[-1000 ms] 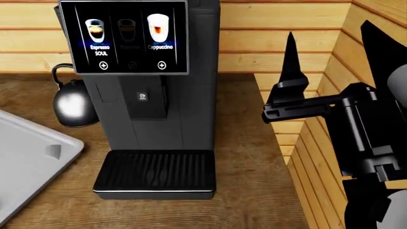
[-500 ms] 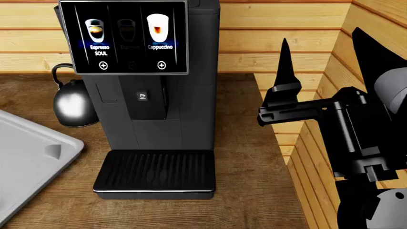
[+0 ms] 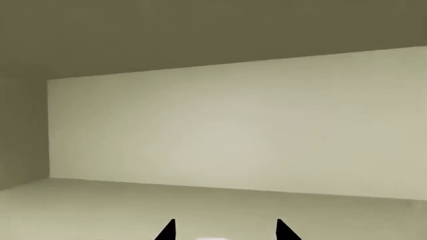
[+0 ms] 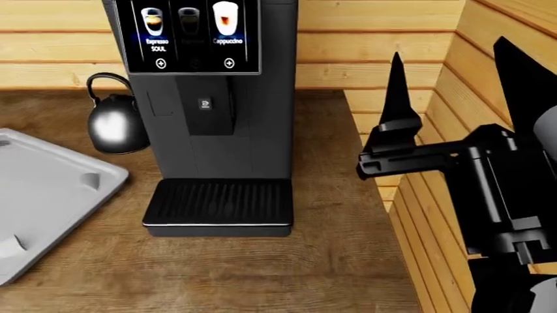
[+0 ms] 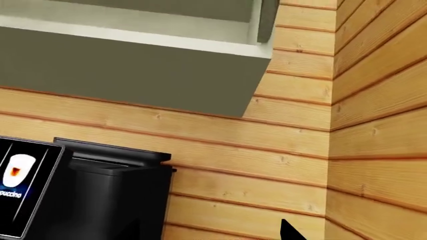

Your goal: Pick the kettle from the counter and place it on the tray. Then pick the mug from the cabinet and place it on the tray. Then close the cabinet doors.

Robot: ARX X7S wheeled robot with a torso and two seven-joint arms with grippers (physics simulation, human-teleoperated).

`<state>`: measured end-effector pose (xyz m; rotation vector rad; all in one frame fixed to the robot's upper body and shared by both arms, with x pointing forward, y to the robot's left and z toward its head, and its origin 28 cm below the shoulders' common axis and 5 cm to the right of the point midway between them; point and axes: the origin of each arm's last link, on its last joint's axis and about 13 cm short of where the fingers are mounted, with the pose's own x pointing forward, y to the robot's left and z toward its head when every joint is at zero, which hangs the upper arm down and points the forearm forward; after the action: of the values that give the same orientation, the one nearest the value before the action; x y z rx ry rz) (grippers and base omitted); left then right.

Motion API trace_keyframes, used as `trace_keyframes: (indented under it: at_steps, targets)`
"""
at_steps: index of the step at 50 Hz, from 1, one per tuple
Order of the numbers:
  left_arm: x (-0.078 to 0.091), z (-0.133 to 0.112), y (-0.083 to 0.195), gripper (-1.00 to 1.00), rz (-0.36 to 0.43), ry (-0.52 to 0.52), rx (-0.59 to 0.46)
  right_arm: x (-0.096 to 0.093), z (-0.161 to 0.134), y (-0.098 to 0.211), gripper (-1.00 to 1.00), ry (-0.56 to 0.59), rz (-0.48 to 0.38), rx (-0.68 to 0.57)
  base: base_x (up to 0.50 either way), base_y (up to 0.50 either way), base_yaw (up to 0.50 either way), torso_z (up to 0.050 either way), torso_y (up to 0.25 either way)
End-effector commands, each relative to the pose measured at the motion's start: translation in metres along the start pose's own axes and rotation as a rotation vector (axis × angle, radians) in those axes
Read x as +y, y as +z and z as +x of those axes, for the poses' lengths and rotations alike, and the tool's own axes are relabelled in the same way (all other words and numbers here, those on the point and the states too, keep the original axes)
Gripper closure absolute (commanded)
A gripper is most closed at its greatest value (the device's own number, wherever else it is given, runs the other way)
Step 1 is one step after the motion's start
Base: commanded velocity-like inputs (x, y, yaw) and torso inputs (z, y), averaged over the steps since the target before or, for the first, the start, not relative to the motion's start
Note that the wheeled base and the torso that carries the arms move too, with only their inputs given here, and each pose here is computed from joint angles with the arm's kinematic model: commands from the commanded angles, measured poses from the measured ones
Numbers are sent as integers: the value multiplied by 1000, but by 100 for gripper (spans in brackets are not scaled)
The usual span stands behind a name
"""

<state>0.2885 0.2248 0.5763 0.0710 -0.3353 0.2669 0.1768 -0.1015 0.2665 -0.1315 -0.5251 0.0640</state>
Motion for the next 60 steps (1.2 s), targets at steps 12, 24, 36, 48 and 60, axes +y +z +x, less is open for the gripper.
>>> trace_keyframes:
  at_steps: [12,24,36,48,60]
  targets:
    - [10,-19,22,100,-47,-89,-73,-1,-4,0,-100,-10,10,-5,-309,0,0,0,0]
    - [17,-66,-40,100,-70,-257,-88,-1,-5,-6,-100,-20,21,5,0,0,0,0,0]
    - [58,-99,-116,100,-126,-347,-28,-2,-5,-6,-100,-38,24,10,0,0,0,0,0]
    - [60,-115,-147,100,-113,-368,22,-2,-4,-5,-100,-77,-28,-8,0,188,0,0,0]
    - [59,-115,-151,100,-103,-364,34,-2,-4,-4,-100,-74,-37,-12,0,500,0,0,0]
